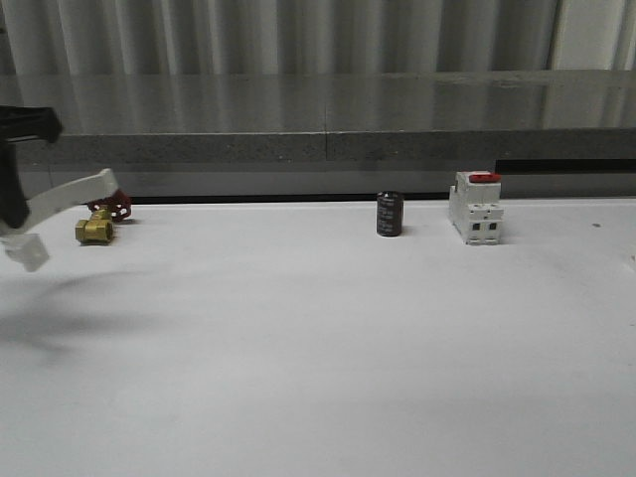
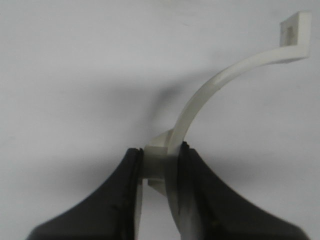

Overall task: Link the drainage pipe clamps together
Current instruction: 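Lift the clamp half and set it down in front of the robot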

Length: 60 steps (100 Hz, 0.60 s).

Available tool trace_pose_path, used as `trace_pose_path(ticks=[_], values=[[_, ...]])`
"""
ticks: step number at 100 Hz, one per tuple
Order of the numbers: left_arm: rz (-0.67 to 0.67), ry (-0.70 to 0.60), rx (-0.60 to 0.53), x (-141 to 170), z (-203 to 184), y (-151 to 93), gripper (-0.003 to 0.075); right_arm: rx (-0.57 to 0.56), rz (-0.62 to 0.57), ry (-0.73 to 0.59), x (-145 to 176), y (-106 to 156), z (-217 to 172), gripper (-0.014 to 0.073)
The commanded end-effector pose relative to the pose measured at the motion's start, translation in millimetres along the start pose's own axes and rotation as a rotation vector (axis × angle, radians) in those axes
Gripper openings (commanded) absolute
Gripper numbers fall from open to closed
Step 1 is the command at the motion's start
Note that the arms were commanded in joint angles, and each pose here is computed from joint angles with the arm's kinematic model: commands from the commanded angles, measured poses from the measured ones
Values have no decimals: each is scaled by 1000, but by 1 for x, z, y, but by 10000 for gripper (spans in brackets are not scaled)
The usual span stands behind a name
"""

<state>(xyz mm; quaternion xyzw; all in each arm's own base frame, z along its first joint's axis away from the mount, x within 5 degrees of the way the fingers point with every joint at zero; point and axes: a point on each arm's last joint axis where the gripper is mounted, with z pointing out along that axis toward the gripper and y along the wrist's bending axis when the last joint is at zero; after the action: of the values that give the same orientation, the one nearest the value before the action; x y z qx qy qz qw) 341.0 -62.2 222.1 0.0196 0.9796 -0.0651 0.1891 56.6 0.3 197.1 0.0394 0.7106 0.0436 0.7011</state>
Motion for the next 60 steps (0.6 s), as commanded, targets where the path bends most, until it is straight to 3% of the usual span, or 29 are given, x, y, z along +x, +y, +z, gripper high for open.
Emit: trace_pose_path(ticks=[1,28,60], values=[[-4,-105,49,-5,-18,-30,-20,-16,-10,-117,-14,2,-3,-67],[9,-48,81,11,14,-88,-20,-16,-10,-117,-14,2,-3,-67],[13,-26,85,19,38,-117,-20,-16,-10,-117,-14,2,-3,-67]])
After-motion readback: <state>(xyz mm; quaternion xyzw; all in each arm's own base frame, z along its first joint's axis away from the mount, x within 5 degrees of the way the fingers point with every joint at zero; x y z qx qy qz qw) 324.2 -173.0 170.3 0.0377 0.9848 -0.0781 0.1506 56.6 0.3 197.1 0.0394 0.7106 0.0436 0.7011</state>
